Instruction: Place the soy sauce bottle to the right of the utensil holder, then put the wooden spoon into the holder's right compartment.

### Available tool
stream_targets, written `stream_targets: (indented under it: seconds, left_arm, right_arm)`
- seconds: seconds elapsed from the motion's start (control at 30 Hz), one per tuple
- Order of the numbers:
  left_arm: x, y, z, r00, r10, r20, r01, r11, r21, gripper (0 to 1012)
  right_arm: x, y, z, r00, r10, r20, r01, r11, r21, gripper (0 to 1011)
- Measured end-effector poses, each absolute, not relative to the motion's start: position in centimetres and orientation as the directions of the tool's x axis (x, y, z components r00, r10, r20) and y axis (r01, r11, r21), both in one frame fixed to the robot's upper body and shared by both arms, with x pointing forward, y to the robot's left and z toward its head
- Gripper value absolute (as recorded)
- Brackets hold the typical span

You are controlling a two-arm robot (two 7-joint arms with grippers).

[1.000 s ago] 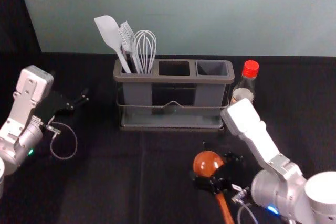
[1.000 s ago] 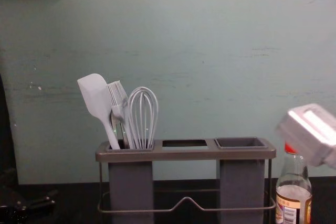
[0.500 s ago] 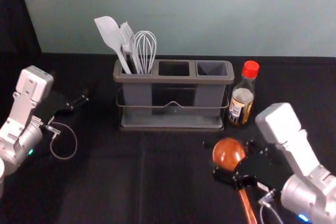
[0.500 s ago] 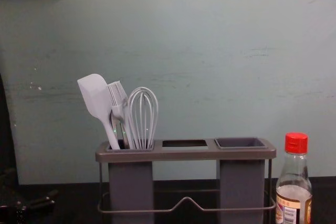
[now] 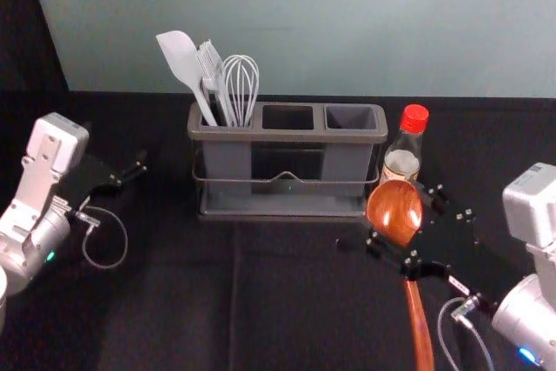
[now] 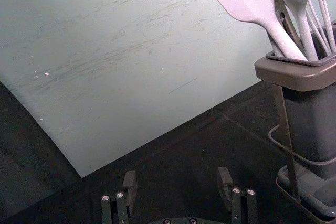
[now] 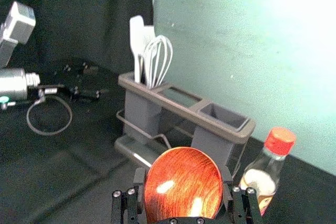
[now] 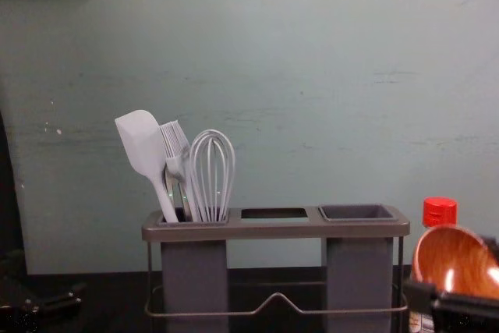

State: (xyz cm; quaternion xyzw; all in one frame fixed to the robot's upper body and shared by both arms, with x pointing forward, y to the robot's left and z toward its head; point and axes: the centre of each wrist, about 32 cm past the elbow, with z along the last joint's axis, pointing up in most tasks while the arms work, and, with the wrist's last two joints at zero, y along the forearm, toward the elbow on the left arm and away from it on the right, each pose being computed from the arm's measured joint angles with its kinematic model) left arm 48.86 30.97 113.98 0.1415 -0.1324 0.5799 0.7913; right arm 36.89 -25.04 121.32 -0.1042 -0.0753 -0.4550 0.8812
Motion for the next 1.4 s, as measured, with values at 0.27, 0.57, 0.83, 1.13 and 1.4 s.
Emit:
stream_targets:
  seconds: [0.27, 0.57, 0.83, 1.13, 1.4]
  left_arm:
    - [48.86, 30.97, 113.98, 0.292, 0.88, 0.374, -0.955, 0.287, 0.07, 1005]
    - [48.86, 30.97, 113.98, 0.292, 0.88, 0.374, -0.955, 0.287, 0.07, 1005]
    - [48.86, 30.97, 113.98, 0.292, 0.88, 0.374, -0.955, 0.287, 0.07, 1005]
    - [48.86, 30.97, 113.98, 0.292, 0.88, 0.374, -0.955, 0.287, 0.07, 1005]
    - [48.86, 30.97, 113.98, 0.292, 0.88, 0.374, -0.955, 0.287, 0.07, 1005]
  right_arm:
    - [36.92, -25.27, 121.63, 0.552, -0.809, 0.202, 0.833, 0.542, -0.107, 842]
    - [36.91, -25.24, 121.6, 0.554, -0.807, 0.205, 0.832, 0.545, -0.103, 842]
    - [36.89, -25.21, 121.56, 0.554, -0.806, 0.207, 0.832, 0.546, -0.101, 843]
    - [36.86, -25.23, 121.5, 0.556, -0.804, 0.21, 0.831, 0.548, -0.1, 843]
    - [36.64, -25.16, 122.29, 0.523, -0.808, 0.273, 0.835, 0.55, 0.028, 842]
